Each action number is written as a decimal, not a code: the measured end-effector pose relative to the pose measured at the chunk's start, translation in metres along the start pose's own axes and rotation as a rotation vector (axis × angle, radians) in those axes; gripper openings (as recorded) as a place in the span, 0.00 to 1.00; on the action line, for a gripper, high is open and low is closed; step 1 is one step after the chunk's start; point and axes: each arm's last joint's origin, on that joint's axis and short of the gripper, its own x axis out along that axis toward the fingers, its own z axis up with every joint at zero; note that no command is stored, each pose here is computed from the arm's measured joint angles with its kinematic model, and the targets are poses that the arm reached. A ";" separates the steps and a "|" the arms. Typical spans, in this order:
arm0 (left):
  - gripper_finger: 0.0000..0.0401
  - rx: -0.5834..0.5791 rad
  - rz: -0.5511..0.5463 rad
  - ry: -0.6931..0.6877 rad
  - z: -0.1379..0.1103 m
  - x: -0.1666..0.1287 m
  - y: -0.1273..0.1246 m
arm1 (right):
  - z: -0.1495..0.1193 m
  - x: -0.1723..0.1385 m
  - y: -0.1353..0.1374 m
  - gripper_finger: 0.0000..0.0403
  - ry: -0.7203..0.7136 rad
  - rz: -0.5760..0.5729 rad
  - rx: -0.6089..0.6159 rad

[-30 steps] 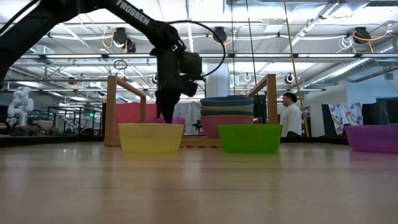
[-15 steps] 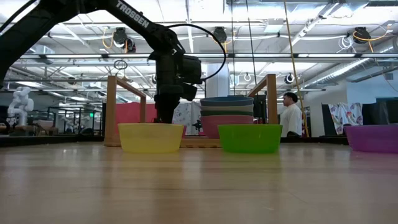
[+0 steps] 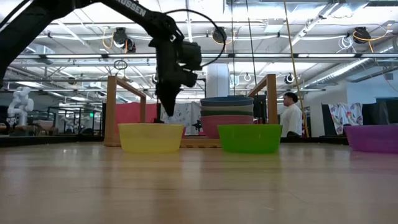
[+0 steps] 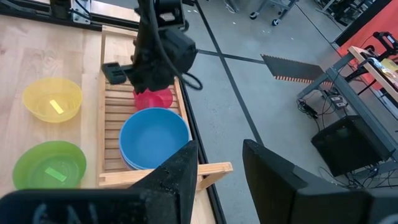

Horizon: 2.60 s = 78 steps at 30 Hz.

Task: Place and stack bowls onto a shelf
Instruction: Stack the violet bowl into the red bowl on the shelf

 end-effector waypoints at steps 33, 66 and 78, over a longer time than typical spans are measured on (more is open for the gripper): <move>0.13 0.006 -0.021 -0.446 -0.123 -0.212 -0.072 | -0.021 0.035 0.047 0.30 0.486 0.415 0.173; 0.13 0.068 -0.009 -0.368 -0.136 -0.212 -0.071 | -0.181 0.152 0.130 0.30 0.957 0.534 0.133; 0.13 0.042 -0.015 -0.367 -0.136 -0.212 -0.072 | -0.203 0.160 0.117 0.30 0.955 0.513 0.167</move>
